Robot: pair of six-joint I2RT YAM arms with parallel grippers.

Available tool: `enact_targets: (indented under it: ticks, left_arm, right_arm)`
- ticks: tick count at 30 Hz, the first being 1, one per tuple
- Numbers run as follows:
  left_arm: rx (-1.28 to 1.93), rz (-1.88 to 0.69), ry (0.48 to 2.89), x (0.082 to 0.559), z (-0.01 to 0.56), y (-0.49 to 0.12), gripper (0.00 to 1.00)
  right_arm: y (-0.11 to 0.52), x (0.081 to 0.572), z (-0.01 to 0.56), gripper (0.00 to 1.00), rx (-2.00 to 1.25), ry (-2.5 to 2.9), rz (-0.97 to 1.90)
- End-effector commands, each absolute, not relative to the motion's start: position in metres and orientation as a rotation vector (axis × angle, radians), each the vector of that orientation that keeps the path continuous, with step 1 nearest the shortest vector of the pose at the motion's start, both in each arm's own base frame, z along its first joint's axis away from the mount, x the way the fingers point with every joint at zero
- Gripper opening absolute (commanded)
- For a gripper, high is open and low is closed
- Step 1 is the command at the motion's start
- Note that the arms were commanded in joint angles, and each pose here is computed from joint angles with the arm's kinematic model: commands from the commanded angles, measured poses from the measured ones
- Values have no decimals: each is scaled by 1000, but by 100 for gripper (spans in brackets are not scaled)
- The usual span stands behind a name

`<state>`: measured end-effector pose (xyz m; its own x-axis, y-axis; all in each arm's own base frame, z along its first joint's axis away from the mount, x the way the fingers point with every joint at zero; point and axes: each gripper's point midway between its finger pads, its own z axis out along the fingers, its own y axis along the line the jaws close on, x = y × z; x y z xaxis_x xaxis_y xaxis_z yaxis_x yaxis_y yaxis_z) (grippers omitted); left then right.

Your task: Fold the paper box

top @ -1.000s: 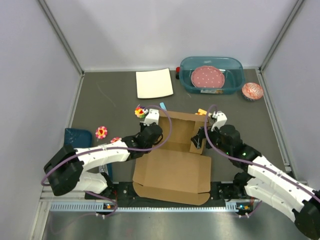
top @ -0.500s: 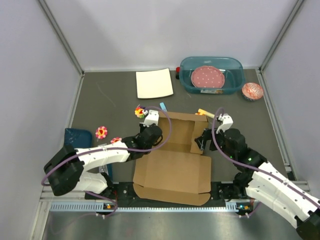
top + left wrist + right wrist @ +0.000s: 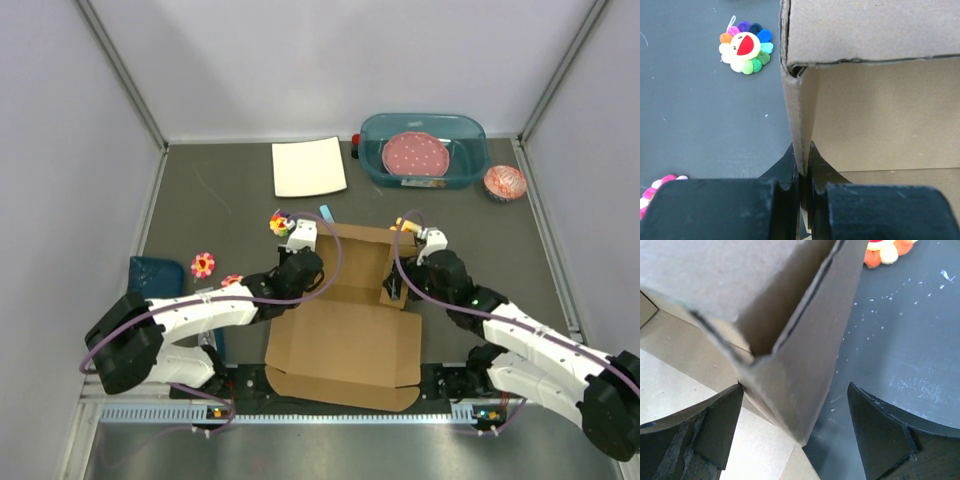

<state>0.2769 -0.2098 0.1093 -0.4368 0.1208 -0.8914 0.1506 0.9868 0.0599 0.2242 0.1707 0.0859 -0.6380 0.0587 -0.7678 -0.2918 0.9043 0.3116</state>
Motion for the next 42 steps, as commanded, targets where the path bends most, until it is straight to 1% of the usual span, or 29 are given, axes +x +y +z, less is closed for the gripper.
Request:
enact_targets:
  ticks: [1,10,16,19,21,23,25,26,27,28,31,35,37,39,41,42]
  left_arm:
    - [195,-83,1986,280,128,-219,0]
    - [205,-94,1991,280,126,-222,0]
    - [213,-97,1991,281,126,-226,0]
    - [219,-97,1990,281,127,-227,0]
    - [220,-96,1991,281,126,-228,0]
    - [227,-90,1996,280,124,-228,0]
    - [227,-87,1998,281,123,-227,0]
    - [226,-89,2000,281,122,-228,0]
    - [226,-94,1999,281,122,-229,0]
    - [225,-90,2003,281,121,-228,0]
    - [227,-89,2003,281,121,-229,0]
    - [225,-83,2002,281,120,-228,0]
    - [225,-76,2006,281,118,-227,0]
    - [225,-77,2004,281,118,-227,0]
    - [227,-72,2006,281,118,-227,0]
    - [225,-71,2007,281,117,-226,0]
  right_arm:
    - [194,240,112,85,-199,2113,602]
    - [191,247,95,81,-208,2191,506]
    - [192,252,85,74,-219,2232,426]
    - [196,254,79,69,-229,2248,415]
    - [199,254,78,69,-235,2248,424]
    - [201,254,81,72,-235,2234,434]
    - [201,256,82,72,-235,2228,428]
    - [200,257,80,71,-237,2236,414]
    - [199,258,80,69,-235,2240,398]
    - [198,258,74,61,-246,2258,382]
    - [199,259,72,28,-239,2264,378]
    - [199,260,74,26,-236,2253,385]
    - [199,260,77,29,-240,2246,390]
    - [199,261,81,30,-232,2236,387]
    - [196,260,82,23,-234,2241,367]
    - [191,263,84,16,-220,2235,332]
